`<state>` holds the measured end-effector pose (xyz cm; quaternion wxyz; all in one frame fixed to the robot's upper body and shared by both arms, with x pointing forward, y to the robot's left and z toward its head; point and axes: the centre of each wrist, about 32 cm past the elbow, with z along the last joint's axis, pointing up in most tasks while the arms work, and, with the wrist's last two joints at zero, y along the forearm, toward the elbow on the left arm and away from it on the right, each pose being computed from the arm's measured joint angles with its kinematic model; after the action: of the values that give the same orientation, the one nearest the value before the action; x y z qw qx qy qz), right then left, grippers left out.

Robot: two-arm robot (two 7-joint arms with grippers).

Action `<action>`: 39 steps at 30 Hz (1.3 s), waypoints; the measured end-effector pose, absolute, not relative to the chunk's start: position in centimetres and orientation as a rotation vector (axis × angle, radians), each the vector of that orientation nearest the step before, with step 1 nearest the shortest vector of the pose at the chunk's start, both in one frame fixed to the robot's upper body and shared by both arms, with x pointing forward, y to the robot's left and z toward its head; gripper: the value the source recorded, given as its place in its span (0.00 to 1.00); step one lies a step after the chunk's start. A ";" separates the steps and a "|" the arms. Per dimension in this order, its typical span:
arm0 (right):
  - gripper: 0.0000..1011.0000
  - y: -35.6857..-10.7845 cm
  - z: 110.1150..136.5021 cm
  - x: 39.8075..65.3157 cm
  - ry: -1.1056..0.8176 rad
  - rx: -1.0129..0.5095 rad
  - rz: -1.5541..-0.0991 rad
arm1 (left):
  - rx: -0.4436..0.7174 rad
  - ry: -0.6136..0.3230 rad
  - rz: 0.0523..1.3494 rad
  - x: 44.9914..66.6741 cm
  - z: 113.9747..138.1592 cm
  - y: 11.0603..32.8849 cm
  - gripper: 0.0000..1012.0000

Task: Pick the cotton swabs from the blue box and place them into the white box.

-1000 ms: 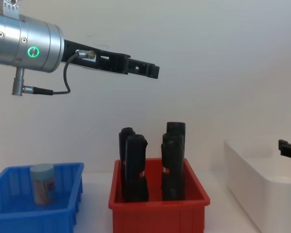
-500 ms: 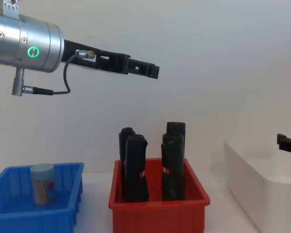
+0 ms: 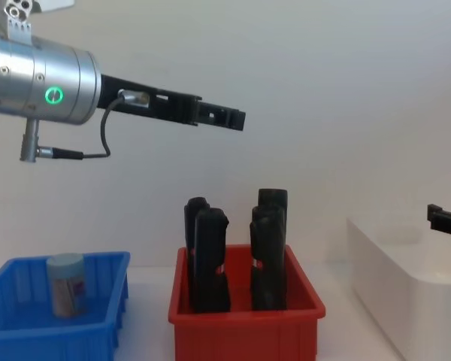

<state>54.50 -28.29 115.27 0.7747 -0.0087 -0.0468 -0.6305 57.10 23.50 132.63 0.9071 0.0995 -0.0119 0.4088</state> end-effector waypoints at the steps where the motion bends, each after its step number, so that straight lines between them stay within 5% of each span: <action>1: 0.99 -28.2 115.3 54.2 -0.101 -0.018 -1.361 | 0.205 -0.033 0.853 56.9 132.2 23.4 0.99; 39: 0.99 -24.1 118.5 45.2 -0.079 0.021 -1.241 | 0.071 -0.263 1.114 49.6 120.9 20.0 0.99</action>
<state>45.24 -24.09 118.47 0.8127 0.0099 -0.0368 -0.5814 49.57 19.97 120.87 0.8400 0.0338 -0.1245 0.5270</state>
